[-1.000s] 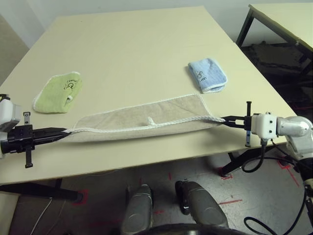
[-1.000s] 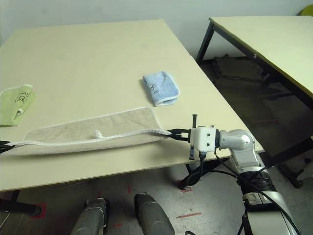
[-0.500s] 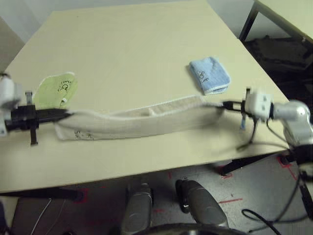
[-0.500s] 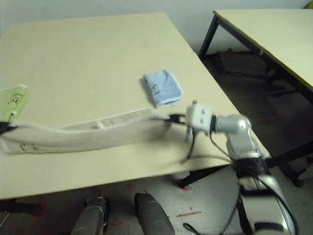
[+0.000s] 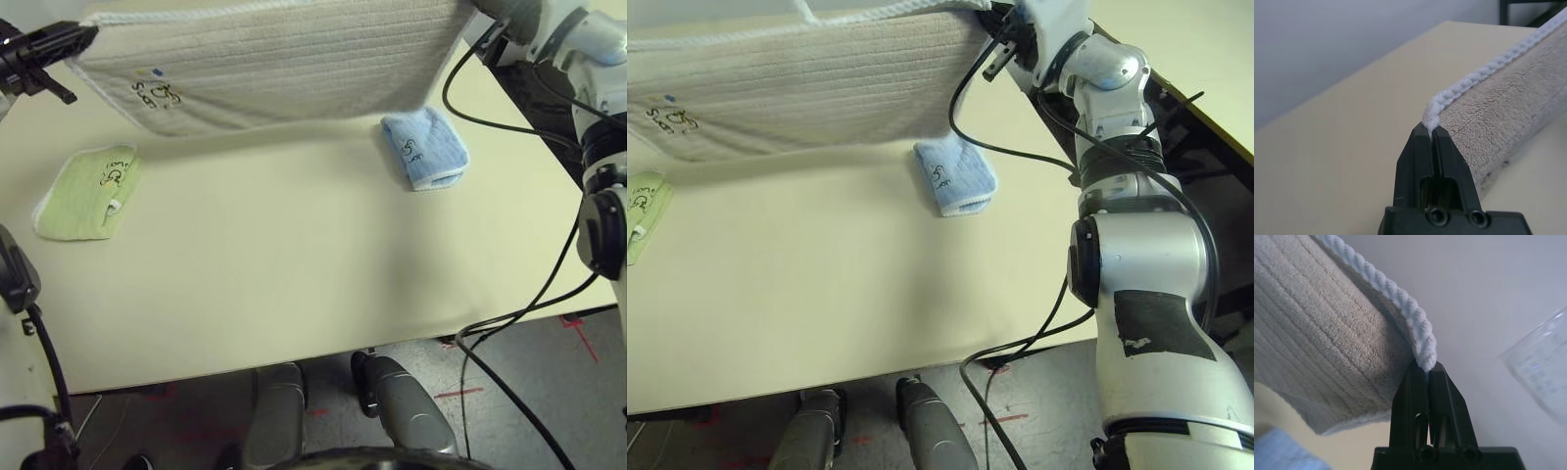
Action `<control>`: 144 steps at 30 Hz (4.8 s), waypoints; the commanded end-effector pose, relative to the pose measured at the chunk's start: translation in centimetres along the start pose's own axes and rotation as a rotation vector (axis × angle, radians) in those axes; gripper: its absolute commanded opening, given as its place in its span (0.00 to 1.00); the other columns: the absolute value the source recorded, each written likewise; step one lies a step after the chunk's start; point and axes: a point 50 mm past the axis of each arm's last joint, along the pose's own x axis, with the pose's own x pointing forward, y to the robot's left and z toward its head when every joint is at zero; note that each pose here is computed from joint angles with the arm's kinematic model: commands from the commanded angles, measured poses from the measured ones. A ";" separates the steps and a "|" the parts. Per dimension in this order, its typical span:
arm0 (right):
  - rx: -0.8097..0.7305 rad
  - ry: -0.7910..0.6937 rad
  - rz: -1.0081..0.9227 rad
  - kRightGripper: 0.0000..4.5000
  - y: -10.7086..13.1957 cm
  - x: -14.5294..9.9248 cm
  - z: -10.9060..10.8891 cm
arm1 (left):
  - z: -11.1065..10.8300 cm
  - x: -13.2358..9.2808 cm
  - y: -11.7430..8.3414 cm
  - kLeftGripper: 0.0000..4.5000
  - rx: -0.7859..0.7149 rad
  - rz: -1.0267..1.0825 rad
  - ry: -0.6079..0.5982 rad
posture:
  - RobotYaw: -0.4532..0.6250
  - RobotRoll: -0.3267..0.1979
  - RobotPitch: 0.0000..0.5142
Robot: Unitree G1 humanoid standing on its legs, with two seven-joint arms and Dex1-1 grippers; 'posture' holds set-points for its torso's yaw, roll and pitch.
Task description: Fold the towel and set it aside.
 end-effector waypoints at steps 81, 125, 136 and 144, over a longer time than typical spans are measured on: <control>0.174 0.568 0.974 1.00 17.0 -12.6 0.9 | -9.7 -11.3 -11.7 0.99 -0.046 -0.929 0.517 | 0.36 0.62 0.33; 0.162 0.590 1.002 0.00 18.4 -11.8 1.8 | -9.1 -9.8 -16.2 0.03 0.467 -1.022 0.856 | 0.35 0.62 0.30; 0.266 0.560 0.977 0.00 16.6 -10.9 1.7 | -6.4 -7.6 -12.5 0.01 0.328 -0.870 0.698 | 0.34 0.62 0.28; 0.321 0.533 0.826 0.00 12.2 -7.7 0.7 | -3.7 -6.6 -8.2 0.01 0.194 -0.782 0.632 | 0.34 0.62 0.28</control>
